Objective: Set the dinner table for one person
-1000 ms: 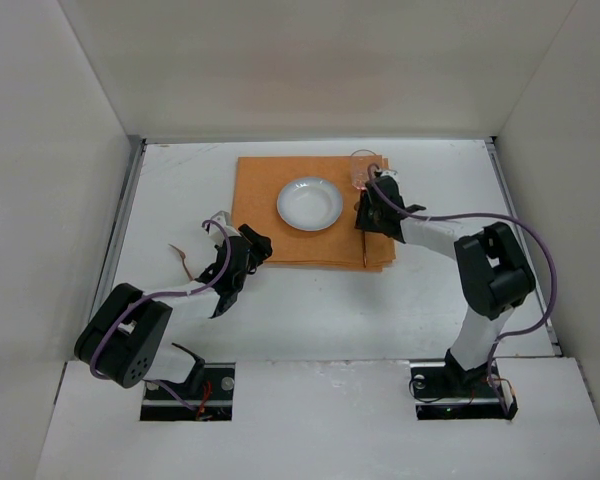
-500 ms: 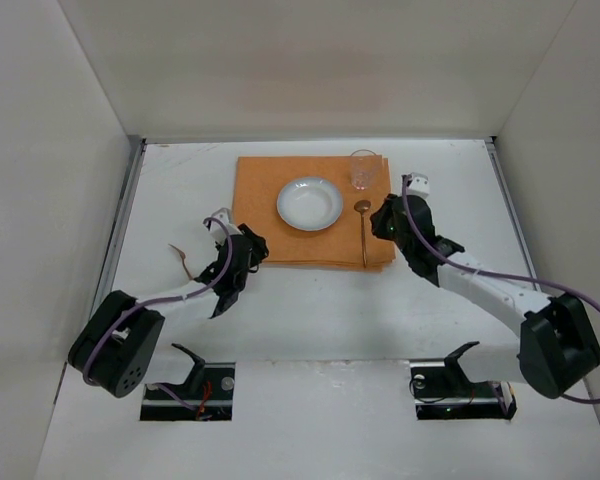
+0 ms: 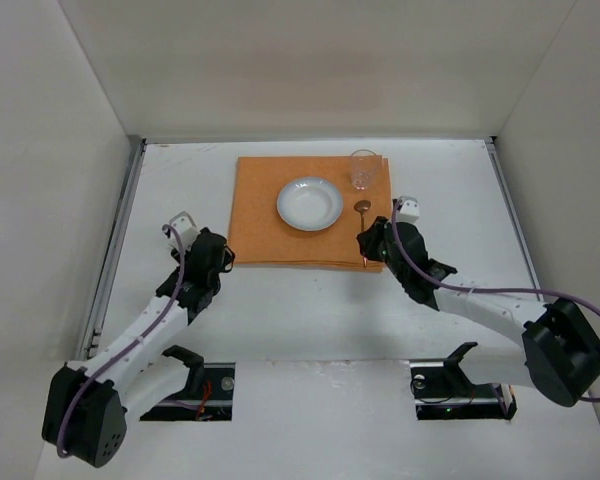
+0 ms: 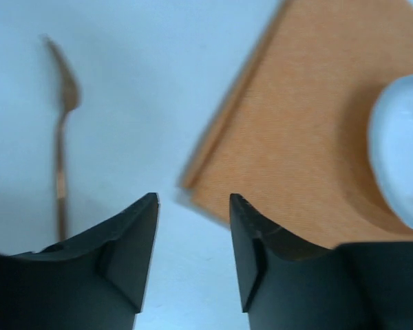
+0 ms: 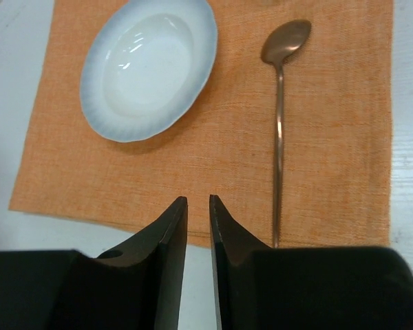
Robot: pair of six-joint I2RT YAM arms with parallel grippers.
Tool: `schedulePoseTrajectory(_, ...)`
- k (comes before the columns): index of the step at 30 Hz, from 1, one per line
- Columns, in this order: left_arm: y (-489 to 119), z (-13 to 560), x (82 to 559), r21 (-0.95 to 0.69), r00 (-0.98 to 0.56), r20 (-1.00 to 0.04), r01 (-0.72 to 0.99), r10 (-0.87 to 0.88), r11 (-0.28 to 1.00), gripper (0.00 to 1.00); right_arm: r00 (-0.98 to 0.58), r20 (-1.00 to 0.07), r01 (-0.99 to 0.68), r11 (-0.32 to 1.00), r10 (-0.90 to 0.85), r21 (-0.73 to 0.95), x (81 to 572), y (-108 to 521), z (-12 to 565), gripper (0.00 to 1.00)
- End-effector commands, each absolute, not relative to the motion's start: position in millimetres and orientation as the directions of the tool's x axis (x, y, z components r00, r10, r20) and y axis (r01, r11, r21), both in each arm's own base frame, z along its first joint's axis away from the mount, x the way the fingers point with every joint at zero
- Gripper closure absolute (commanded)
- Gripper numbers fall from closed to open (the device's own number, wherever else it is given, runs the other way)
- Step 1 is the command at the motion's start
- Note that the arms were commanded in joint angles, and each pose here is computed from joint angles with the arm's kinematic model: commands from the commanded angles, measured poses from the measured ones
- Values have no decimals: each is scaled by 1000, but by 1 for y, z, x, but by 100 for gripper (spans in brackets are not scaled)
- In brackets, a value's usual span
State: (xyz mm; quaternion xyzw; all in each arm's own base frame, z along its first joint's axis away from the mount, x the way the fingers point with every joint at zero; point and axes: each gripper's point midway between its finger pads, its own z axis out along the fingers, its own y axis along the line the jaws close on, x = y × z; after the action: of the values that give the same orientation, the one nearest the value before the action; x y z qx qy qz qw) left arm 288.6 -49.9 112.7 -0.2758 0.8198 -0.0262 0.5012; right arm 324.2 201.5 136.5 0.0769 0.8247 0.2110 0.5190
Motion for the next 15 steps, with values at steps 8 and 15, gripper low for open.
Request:
schedulePoseTrajectory(8,11,62,247,-115,-457,-738,-640,-496,760,61,-395,-826,-165,853,403,495,328,222,162,71)
schedulePoseTrajectory(15,18,42,262,-114,-443,-732,-670,-518,733,72,-413,-821,-176,850,394,497,326,225,158,70)
